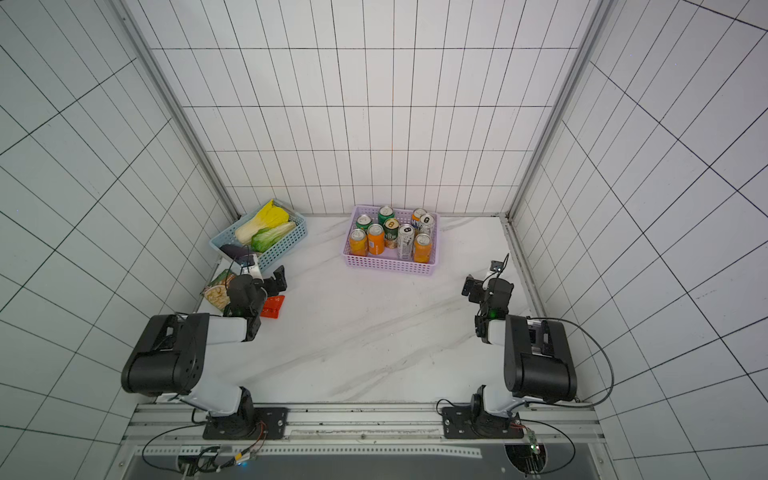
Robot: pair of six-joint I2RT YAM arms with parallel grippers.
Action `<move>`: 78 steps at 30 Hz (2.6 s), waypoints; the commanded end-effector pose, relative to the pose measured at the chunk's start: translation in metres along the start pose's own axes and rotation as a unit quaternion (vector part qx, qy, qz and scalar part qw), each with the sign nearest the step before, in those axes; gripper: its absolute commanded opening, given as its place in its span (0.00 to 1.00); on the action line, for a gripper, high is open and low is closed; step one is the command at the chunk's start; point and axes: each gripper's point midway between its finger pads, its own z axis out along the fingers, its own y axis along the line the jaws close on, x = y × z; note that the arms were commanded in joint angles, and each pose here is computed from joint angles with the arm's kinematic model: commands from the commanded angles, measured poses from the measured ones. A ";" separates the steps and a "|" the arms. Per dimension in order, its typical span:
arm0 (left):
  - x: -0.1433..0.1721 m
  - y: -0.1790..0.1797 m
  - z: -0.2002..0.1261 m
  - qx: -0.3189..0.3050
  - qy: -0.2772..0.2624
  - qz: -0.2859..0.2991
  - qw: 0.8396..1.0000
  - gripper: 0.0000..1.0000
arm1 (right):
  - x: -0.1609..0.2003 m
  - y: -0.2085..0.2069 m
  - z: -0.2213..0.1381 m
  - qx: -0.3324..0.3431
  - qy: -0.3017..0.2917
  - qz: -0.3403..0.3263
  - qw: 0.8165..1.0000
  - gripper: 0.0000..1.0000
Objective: Take out the drinks from the basket
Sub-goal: Move the basket to the center of the board.
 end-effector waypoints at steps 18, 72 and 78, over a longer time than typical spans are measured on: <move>-0.041 0.004 -0.012 -0.020 -0.051 -0.007 0.998 0.98 | -0.012 0.000 0.001 0.006 -0.017 0.004 1.000 1.00; 0.001 -0.244 0.083 0.317 0.405 -0.144 0.845 0.52 | -0.061 0.125 0.074 -0.236 0.302 0.263 0.885 1.00; 0.013 -0.252 0.093 0.316 0.417 -0.145 0.840 0.43 | -0.049 0.140 0.086 -0.250 0.323 0.262 0.875 0.91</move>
